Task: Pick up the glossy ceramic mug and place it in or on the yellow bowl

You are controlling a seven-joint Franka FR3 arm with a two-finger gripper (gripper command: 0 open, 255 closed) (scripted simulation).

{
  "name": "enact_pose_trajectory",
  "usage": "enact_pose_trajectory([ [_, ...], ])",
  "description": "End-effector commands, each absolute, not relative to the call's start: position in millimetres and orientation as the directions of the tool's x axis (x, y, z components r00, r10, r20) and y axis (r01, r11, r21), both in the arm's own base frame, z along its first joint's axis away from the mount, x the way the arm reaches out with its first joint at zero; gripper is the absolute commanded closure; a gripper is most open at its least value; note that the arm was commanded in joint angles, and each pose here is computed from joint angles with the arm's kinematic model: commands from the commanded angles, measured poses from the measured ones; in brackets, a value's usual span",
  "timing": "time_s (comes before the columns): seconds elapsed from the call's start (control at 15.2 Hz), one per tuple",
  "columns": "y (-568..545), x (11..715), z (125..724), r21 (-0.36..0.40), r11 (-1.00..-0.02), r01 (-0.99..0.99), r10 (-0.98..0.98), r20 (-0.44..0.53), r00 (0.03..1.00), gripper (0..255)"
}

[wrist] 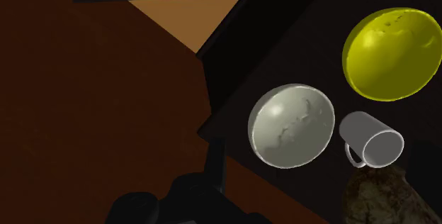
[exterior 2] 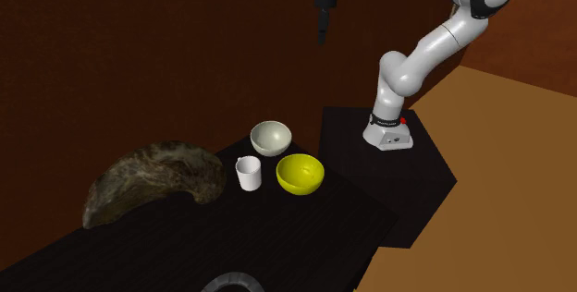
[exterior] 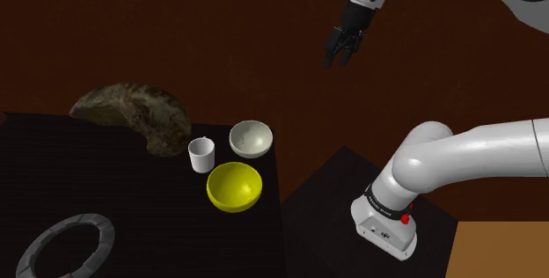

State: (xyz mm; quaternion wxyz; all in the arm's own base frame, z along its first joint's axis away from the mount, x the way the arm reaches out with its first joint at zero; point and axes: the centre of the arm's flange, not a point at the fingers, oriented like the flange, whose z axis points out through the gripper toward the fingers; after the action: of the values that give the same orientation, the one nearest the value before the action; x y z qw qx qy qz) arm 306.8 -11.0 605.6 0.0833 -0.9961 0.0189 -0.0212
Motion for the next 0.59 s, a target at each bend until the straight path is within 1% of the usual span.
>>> enact_pose_trajectory([
  [0.0, -11, 307, 606, -0.167, -0.985, -0.034, -0.041, 0.039, 0.998, 0],
  [0.53, 68, 357, 548, -0.124, -0.992, -0.004, -0.010, 0.041, 0.999, 0],
])
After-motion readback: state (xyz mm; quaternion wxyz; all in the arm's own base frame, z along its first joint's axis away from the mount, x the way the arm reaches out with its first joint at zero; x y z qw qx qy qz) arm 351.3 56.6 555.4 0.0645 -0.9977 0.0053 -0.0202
